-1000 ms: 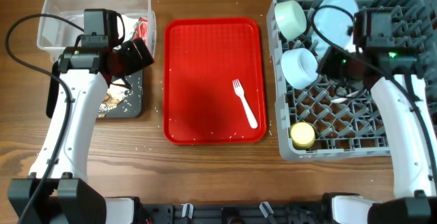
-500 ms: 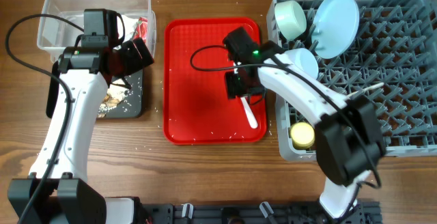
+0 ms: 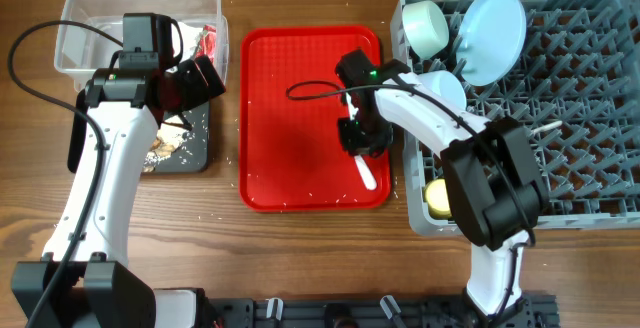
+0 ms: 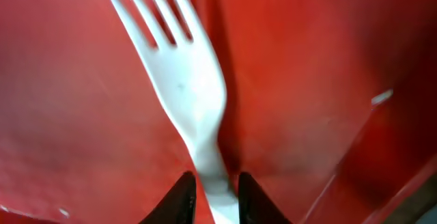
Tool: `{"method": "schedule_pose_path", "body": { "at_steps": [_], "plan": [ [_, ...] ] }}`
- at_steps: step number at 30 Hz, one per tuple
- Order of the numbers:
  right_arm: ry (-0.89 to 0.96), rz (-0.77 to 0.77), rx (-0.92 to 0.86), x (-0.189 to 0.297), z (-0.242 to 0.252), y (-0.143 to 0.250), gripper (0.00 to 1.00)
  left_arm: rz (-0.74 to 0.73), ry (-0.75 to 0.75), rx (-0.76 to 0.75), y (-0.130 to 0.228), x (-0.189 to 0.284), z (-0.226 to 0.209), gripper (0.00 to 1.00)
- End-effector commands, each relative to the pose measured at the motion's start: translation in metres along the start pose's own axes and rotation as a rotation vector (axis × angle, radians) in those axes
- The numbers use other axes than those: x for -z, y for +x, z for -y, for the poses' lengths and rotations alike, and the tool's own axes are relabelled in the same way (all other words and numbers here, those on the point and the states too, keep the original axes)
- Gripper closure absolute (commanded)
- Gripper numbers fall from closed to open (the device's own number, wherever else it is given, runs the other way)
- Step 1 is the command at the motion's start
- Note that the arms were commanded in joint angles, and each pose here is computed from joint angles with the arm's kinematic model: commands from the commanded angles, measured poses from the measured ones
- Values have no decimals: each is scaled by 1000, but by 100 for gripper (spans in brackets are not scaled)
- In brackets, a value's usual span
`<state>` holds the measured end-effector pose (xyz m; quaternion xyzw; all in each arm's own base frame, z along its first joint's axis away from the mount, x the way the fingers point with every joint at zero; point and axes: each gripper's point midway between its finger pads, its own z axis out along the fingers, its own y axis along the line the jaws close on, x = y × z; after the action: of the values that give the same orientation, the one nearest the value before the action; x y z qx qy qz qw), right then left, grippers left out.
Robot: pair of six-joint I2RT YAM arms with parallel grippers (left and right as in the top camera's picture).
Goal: Sort waste into correct bins and load items into the dishwasher rack
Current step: 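Reach the right gripper to the white fork and grasp it, then carry the fork over the dish rack and release it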
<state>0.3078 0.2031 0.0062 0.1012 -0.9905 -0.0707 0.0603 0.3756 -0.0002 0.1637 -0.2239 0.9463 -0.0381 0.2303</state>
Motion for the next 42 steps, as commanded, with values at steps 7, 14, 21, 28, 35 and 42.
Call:
{"method": "schedule_pose_path", "body": {
  "at_steps": [7, 14, 21, 28, 35, 42],
  "plan": [
    [7, -81, 82, -20, 1, 11, 80, 11, 3, 8, -6, 1, 0, 0],
    [12, -63, 106, -5, -2, 3, 96, 11, 3, 8, -6, 1, 0, 0],
    [10, 237, 160, 139, -27, -34, 96, 11, 3, 8, -6, 1, 0, 0],
    [307, 628, -512, 301, 105, 33, 95, 11, 3, 8, -6, 1, 0, 0],
    [428, 549, -954, 282, 210, 71, 96, 11, 3, 8, -6, 1, 0, 0],
    [356, 410, -1003, 181, 235, 65, 70, 11, 3, 8, -6, 1, 0, 0]
  ]
}}
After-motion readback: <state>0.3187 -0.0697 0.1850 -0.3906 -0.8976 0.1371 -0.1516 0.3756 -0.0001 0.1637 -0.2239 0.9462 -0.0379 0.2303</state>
